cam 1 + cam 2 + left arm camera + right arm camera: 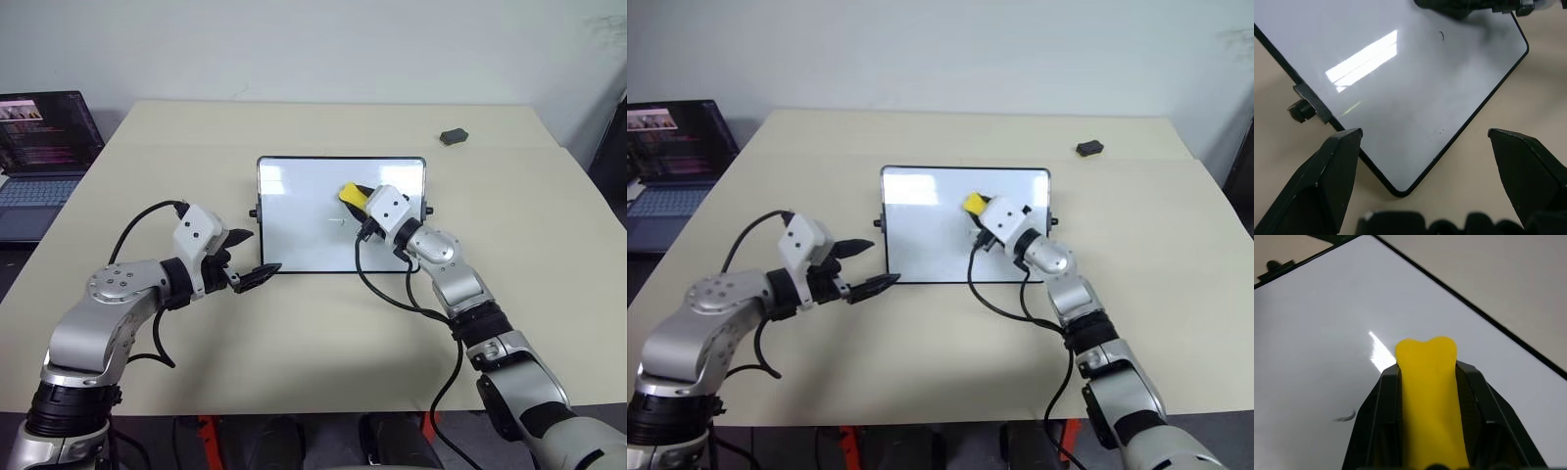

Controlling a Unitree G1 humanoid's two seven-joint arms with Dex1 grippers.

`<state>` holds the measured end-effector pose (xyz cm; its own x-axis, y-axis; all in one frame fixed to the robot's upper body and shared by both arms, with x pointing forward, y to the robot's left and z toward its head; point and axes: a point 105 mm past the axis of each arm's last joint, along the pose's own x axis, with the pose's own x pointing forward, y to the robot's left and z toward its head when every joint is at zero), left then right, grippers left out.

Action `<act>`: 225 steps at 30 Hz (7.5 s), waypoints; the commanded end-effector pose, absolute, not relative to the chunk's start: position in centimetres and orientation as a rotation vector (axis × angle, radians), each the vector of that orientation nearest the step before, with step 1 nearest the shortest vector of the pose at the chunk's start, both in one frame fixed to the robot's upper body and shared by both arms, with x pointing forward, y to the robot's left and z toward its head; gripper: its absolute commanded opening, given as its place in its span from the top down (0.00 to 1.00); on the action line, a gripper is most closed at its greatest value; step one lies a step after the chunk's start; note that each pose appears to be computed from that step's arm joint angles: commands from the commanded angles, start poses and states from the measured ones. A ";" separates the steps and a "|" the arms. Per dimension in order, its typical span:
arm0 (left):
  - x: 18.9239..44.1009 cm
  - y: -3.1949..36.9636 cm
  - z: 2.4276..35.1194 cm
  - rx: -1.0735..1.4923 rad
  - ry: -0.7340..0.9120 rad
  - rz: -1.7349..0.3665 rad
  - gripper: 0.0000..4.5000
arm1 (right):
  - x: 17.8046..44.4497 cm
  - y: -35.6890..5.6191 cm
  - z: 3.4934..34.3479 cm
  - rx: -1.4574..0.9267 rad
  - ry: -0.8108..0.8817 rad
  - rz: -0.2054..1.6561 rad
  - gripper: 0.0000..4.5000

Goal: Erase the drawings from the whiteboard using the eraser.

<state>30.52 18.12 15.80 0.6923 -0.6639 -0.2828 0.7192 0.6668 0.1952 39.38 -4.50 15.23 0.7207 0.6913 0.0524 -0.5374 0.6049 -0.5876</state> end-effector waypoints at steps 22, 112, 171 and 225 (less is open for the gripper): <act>29.9 17.3 17.1 0.304 0.132 -0.825 0.00 | 32.5 -7.2 15.0 -0.365 -0.100 0.945 0.75; 30.0 13.1 17.8 0.361 0.091 -1.018 0.00 | 36.3 -10.0 14.6 -0.542 -0.215 0.693 0.75; 26.4 4.8 17.9 0.463 -0.012 -1.541 0.00 | 29.8 -21.0 11.1 -0.111 0.230 0.091 0.75; 28.2 16.5 14.5 0.042 -0.055 -0.278 0.00 | 23.3 -18.1 10.6 -0.011 -0.127 0.283 0.01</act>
<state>28.45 15.44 13.20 0.9377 -0.3470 -0.0162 0.3470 0.9379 -0.0034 23.79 -18.38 10.46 0.9620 0.2560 0.0950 -0.2568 0.9665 -0.0034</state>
